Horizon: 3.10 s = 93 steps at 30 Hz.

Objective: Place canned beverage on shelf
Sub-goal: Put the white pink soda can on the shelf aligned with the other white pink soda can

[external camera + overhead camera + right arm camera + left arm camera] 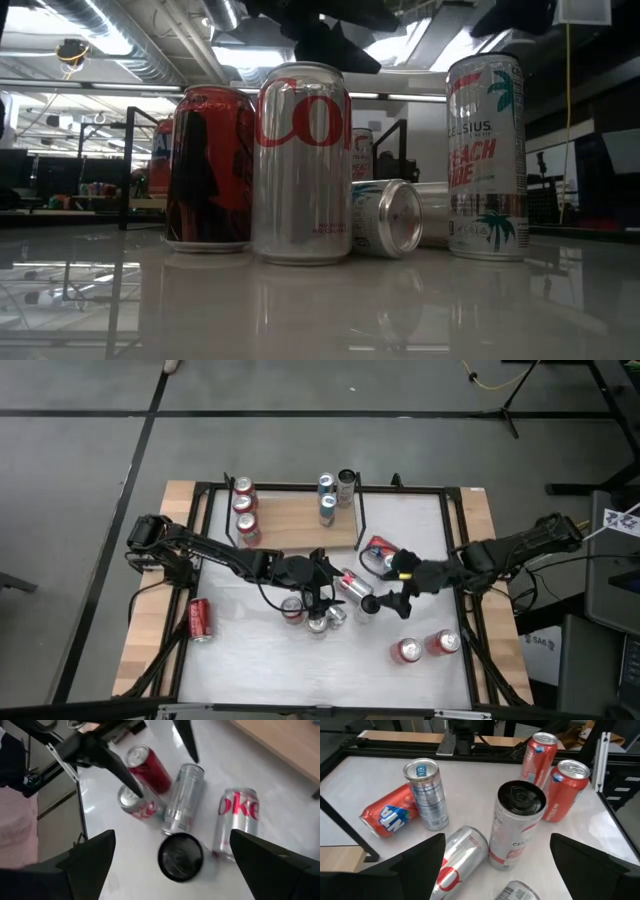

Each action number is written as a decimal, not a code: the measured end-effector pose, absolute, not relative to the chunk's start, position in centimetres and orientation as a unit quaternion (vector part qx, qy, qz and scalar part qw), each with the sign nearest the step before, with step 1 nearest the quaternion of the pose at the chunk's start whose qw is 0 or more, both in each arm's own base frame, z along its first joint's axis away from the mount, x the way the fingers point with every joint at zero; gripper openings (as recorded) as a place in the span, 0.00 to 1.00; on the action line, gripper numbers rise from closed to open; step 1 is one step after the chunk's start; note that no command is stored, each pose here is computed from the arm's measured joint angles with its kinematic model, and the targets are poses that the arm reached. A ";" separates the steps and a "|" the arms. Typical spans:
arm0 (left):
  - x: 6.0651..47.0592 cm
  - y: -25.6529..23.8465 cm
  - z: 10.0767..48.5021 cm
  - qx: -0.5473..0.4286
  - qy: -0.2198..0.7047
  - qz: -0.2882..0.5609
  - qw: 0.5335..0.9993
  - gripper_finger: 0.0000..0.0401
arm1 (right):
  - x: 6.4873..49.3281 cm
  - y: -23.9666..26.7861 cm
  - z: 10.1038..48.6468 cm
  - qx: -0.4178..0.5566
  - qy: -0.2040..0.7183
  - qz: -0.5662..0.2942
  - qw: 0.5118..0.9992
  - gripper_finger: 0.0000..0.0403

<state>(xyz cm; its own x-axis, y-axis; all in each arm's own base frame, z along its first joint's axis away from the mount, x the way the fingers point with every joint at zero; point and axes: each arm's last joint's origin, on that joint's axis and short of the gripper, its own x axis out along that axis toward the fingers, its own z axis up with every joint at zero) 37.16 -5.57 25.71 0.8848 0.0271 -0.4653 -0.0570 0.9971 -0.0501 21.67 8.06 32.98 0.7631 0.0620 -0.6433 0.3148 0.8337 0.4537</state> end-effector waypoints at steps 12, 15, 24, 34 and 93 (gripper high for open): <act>37.0 -6.1 25.5 -0.020 0.246 0.041 0.968 0.88 | 24.2 11.9 30.6 0.230 0.352 -0.120 0.899 0.95; 36.9 -6.1 25.6 -0.020 0.246 0.040 0.968 0.88 | 25.0 12.3 30.1 0.203 0.369 -0.143 0.896 0.95; 36.9 -6.1 25.6 -0.021 0.246 0.040 0.968 0.88 | 26.5 13.2 28.6 0.190 0.402 -0.187 0.876 0.95; 36.9 -6.1 25.6 -0.021 0.246 0.040 0.968 0.88 | 26.8 13.2 28.1 0.201 0.409 -0.242 0.857 0.95; 36.9 -6.1 25.6 -0.020 0.246 0.041 0.968 0.88 | 27.5 13.7 25.0 0.219 0.453 -0.272 0.820 0.71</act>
<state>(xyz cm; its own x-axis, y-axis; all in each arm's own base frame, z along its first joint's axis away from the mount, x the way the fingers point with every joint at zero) 36.95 -6.07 25.56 0.8756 0.0698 -0.4781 -0.0896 0.9958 -0.0188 27.53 13.75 24.99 0.4408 -0.2484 -0.8625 0.6451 0.7559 0.1120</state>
